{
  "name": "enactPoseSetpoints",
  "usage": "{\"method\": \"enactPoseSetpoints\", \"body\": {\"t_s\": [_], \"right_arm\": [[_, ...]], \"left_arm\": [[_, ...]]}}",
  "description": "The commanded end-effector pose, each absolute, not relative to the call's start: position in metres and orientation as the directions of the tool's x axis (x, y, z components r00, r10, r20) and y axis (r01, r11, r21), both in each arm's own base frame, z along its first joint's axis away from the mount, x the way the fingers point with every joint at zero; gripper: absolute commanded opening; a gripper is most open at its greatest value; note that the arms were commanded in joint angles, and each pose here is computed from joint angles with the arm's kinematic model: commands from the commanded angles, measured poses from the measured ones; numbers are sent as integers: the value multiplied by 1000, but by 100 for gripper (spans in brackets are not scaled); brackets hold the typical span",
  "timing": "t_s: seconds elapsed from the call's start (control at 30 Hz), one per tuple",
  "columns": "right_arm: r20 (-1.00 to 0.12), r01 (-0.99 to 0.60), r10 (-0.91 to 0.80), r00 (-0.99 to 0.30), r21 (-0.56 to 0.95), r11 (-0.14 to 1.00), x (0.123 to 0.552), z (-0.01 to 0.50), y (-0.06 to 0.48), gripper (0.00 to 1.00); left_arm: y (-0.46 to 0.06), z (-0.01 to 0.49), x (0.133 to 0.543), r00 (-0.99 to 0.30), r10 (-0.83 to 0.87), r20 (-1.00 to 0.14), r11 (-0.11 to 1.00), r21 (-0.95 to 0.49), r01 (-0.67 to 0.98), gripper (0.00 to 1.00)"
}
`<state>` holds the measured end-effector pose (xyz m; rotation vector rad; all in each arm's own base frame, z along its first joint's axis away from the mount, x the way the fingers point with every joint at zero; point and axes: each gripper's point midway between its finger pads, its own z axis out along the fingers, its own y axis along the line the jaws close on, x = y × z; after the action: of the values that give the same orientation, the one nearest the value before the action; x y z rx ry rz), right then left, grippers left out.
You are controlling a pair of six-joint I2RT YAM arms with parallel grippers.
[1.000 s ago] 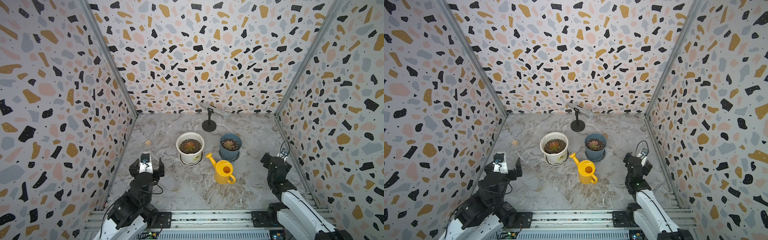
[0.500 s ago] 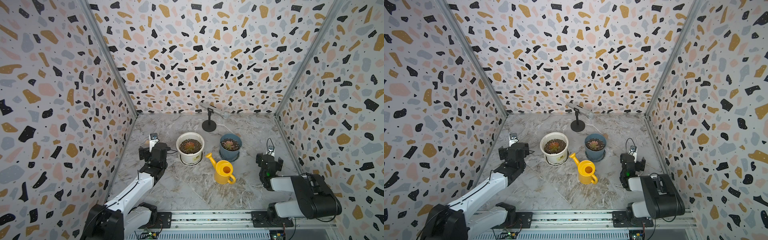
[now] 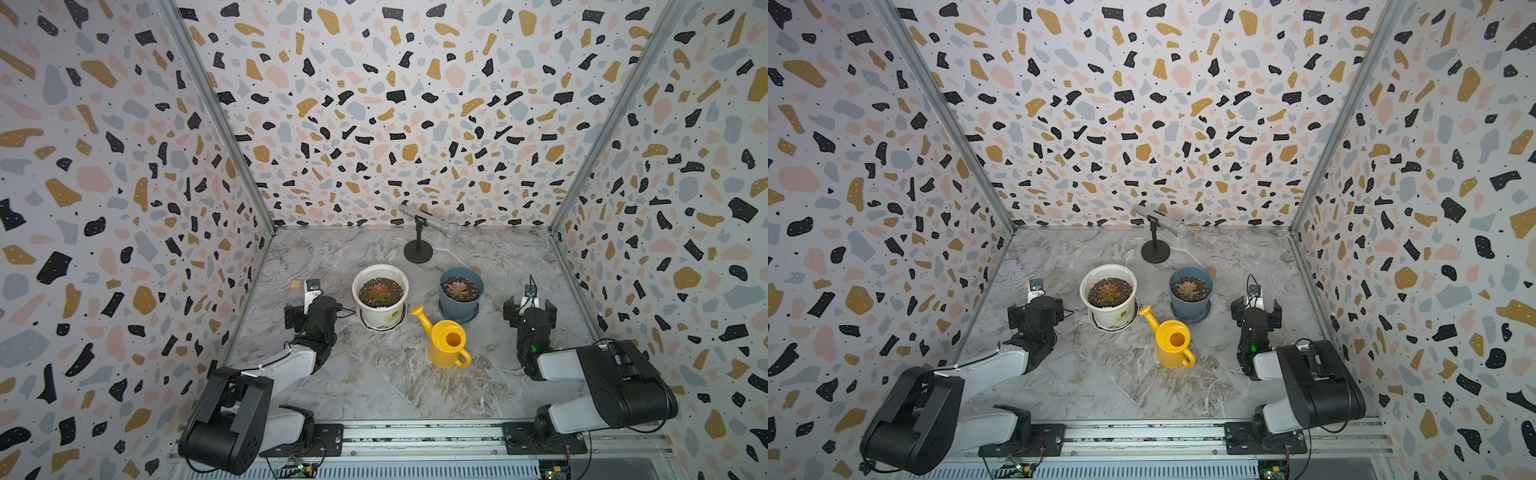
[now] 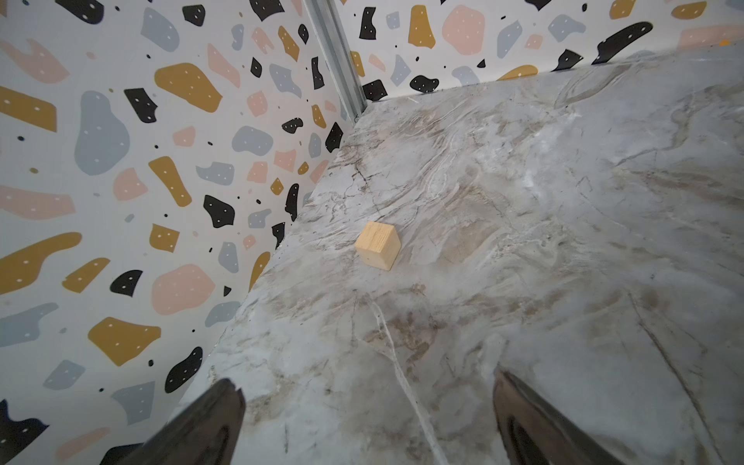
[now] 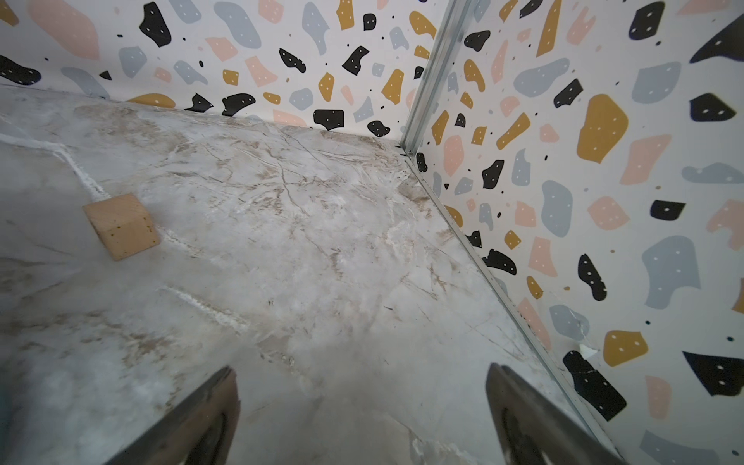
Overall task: Water the succulent around the soil edge
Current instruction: Reset both arms
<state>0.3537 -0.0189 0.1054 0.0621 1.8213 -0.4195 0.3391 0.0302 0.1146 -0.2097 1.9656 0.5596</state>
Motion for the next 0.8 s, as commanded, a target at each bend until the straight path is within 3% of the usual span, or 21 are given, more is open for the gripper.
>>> {"method": "enactPoseSetpoints", "body": {"t_s": [0.0,0.23,0.5,0.77], "right_arm": [[-949,230,-185,-254,-245,942,355,112,-12,100],[-967,182,-199,-157,-226,957,341,114,-3,100],[-961,151,-215,-173,-241,959,347,108,2,100],[-948,188,-196,-251,-246,951,365,103,-6,100]], "left_arm": [[29,133,342,-326,52,-944,891,191,-411,100],[13,131,349,-327,87,-941,929,195,-315,100],[-20,129,352,-296,212,-931,943,274,-186,100],[-18,114,367,-362,204,-910,952,271,-143,100]]}}
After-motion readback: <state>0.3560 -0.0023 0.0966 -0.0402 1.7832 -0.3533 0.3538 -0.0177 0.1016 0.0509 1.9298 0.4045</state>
